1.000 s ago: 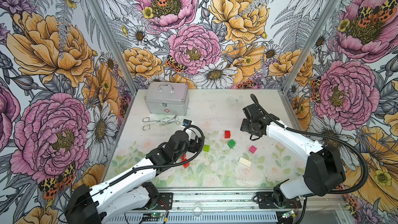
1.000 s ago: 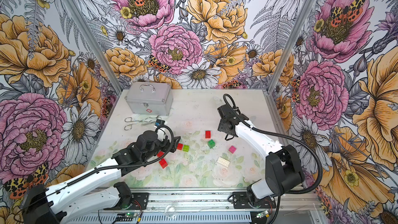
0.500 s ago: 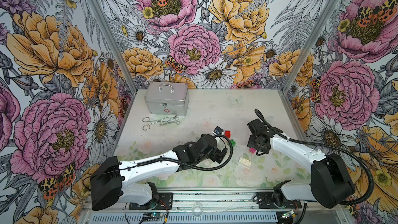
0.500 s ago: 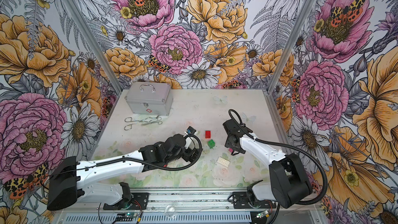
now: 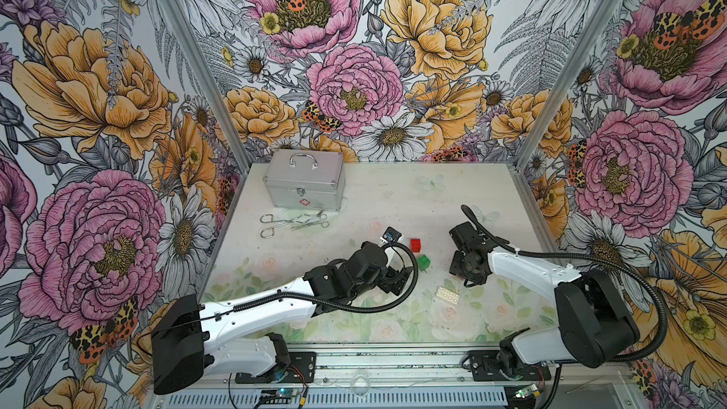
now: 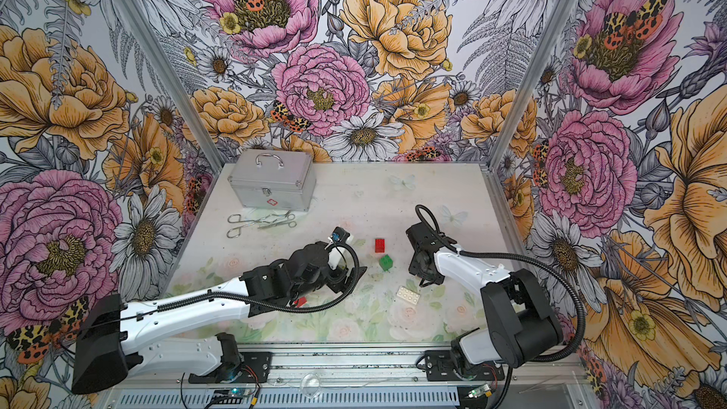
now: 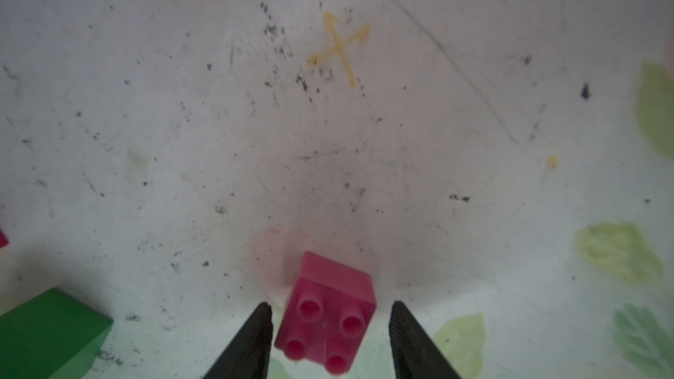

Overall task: Assemble the letter r with lego
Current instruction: Move the lego brick at the center of the board.

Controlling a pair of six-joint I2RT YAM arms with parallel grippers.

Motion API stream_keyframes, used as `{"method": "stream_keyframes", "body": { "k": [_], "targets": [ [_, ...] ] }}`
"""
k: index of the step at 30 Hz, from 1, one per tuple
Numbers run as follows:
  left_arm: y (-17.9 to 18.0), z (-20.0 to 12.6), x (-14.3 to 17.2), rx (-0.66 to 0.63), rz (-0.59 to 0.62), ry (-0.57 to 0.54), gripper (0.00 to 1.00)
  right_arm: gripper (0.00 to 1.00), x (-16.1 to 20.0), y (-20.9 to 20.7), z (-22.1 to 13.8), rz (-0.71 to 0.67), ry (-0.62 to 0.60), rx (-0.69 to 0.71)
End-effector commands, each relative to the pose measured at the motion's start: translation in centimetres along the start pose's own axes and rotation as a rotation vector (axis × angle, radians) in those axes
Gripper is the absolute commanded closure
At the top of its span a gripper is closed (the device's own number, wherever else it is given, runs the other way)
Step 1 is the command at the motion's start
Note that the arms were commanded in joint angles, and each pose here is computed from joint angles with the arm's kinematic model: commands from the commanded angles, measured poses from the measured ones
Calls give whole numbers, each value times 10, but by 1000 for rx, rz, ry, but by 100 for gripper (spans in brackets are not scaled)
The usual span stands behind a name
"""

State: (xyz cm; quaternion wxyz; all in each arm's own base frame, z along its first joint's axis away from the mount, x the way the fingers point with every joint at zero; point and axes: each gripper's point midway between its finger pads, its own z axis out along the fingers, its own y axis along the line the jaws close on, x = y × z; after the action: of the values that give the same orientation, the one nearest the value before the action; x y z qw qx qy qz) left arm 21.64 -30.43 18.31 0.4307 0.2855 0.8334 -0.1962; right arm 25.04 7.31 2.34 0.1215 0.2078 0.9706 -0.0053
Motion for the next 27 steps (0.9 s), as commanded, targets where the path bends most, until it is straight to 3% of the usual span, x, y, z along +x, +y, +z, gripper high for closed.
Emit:
{"method": "stream_keyframes", "body": {
  "k": [1, 9, 27],
  "targets": [
    [10, -3, -1, 0, -56, -21, 1, 49, -9, 8, 1, 12, -14, -20],
    [26, -9, 1, -17, -98, -31, 1, 65, -23, 18, 0, -79, -24, -15],
    [44, -8, 7, -58, -143, -19, 1, 62, -60, 52, 15, -370, 7, 5]
  ]
}}
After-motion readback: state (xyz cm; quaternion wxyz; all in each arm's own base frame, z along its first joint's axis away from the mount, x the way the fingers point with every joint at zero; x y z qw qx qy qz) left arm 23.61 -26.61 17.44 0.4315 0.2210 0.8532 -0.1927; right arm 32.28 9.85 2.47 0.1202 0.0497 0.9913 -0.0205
